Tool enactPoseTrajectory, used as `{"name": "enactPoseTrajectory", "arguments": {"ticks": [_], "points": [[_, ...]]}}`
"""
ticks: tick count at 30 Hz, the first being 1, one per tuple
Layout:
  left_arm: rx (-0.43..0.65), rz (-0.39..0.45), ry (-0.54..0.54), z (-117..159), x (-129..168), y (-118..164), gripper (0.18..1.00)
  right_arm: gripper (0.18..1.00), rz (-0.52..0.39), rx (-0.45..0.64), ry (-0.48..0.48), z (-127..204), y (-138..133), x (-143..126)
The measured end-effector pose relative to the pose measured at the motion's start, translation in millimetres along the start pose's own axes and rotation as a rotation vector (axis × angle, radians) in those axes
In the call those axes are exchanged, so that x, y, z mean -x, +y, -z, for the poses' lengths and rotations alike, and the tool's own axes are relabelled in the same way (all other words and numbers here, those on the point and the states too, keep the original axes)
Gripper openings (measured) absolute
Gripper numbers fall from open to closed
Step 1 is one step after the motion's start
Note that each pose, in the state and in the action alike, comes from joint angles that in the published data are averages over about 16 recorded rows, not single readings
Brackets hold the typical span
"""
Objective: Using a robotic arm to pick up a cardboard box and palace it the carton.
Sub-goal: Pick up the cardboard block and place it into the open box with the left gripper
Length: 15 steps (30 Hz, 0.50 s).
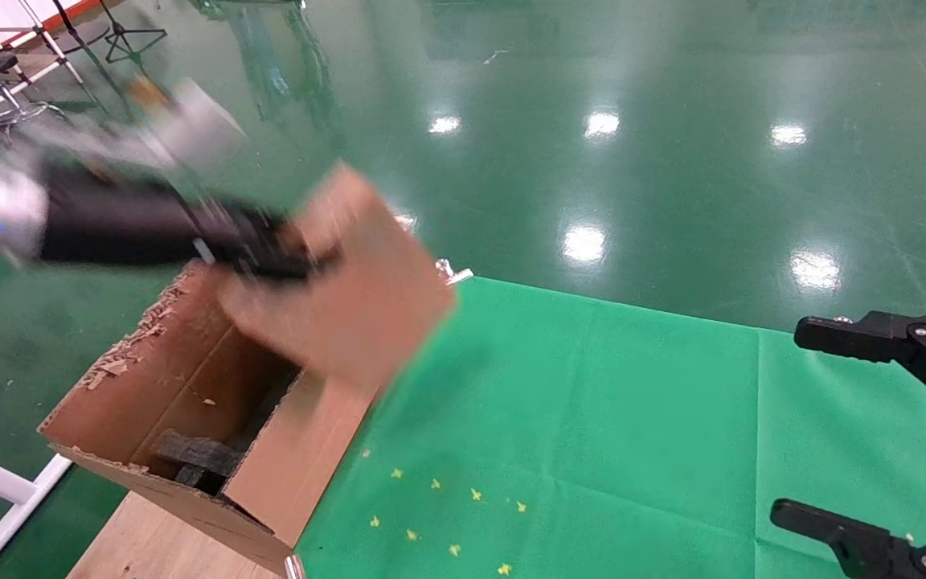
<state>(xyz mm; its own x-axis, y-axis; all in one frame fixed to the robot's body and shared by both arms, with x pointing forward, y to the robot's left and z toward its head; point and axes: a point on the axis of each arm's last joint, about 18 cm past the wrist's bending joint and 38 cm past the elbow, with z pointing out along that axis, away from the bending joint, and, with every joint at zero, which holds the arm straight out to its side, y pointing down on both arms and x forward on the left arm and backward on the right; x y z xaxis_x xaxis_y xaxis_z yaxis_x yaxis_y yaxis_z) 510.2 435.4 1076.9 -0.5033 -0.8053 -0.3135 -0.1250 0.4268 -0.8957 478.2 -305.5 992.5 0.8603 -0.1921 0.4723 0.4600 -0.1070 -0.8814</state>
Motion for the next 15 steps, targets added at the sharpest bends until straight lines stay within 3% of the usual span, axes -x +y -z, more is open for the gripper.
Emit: {"name": "enactPoseTrajectory", "arguments": {"ticks": [7,15], "points": [[-0.048,-0.037,-0.122,50,36,0,0.416,0.977,0.000,0.000,0.000,0,0,0],[0.051,-0.016,-0.230,69,79,46,0.415,0.999,0.000,0.000,0.000,0,0,0]]}}
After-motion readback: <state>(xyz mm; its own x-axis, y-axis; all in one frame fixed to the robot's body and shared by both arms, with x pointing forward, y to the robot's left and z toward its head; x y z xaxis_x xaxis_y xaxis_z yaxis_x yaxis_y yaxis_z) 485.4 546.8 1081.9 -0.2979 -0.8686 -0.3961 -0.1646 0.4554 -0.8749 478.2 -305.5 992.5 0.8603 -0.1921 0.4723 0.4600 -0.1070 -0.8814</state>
